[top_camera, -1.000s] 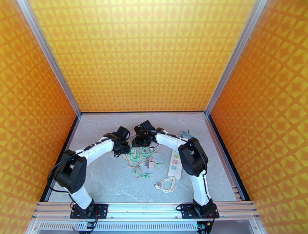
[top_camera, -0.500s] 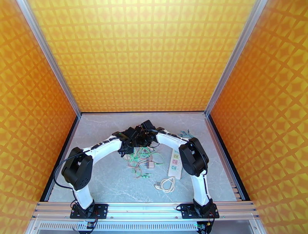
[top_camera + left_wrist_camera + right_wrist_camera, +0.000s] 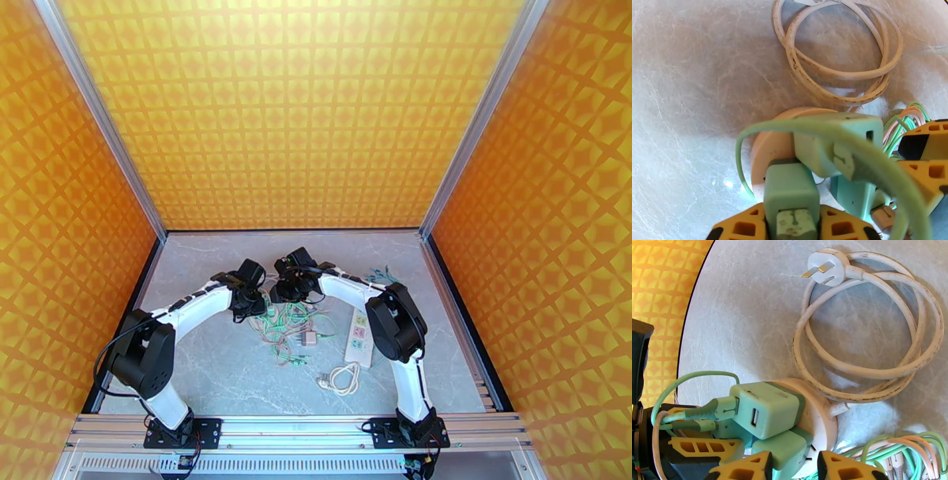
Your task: Pull the plug off the socket
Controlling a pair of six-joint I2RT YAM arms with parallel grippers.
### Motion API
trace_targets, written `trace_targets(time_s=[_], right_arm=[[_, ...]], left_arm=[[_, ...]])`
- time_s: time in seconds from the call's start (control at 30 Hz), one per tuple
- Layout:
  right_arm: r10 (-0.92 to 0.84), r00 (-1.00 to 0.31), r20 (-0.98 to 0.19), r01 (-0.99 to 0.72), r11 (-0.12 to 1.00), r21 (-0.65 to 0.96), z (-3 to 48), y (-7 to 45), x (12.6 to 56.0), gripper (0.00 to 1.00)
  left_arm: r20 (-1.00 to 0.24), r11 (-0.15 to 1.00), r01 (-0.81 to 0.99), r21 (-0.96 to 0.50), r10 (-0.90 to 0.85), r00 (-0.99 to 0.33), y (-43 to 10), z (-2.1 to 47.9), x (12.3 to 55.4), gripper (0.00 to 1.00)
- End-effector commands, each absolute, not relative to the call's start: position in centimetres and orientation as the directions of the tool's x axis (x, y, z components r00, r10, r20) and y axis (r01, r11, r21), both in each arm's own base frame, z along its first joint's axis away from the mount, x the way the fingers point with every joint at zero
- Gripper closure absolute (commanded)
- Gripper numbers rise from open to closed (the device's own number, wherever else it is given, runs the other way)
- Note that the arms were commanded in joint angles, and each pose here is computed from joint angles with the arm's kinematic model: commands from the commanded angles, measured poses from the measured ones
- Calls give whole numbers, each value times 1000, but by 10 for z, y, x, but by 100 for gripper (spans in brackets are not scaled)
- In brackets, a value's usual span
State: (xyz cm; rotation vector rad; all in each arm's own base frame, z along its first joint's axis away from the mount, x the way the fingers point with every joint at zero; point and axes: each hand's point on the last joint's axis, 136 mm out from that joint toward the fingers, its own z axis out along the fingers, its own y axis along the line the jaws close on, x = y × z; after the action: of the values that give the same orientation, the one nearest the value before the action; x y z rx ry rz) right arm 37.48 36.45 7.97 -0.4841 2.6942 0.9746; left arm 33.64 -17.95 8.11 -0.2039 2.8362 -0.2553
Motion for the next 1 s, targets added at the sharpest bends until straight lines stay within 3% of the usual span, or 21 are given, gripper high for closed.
trace_targets(time_s=[0.0, 0.3, 0.67, 0.97], right_arm=[[-269, -957, -107, -289, 867, 406, -6, 319, 341, 65], [-274, -956, -108, -294, 868, 399, -7, 320, 341, 65], [-279, -955, -104, -297, 868, 397, -8, 321, 341, 65], [-284, -953, -103, -302, 871, 388, -9, 319, 341, 65]], left_arm=[[-352, 955, -40, -294, -147, -924, -203, 122, 352, 99], [-364, 994, 107, -22, 92, -927, -225, 109, 343, 99], [-373, 996, 74, -53, 49, -926, -225, 113, 345, 100], [-351, 960, -85, -265, -178, -919, -200, 115, 352, 100]])
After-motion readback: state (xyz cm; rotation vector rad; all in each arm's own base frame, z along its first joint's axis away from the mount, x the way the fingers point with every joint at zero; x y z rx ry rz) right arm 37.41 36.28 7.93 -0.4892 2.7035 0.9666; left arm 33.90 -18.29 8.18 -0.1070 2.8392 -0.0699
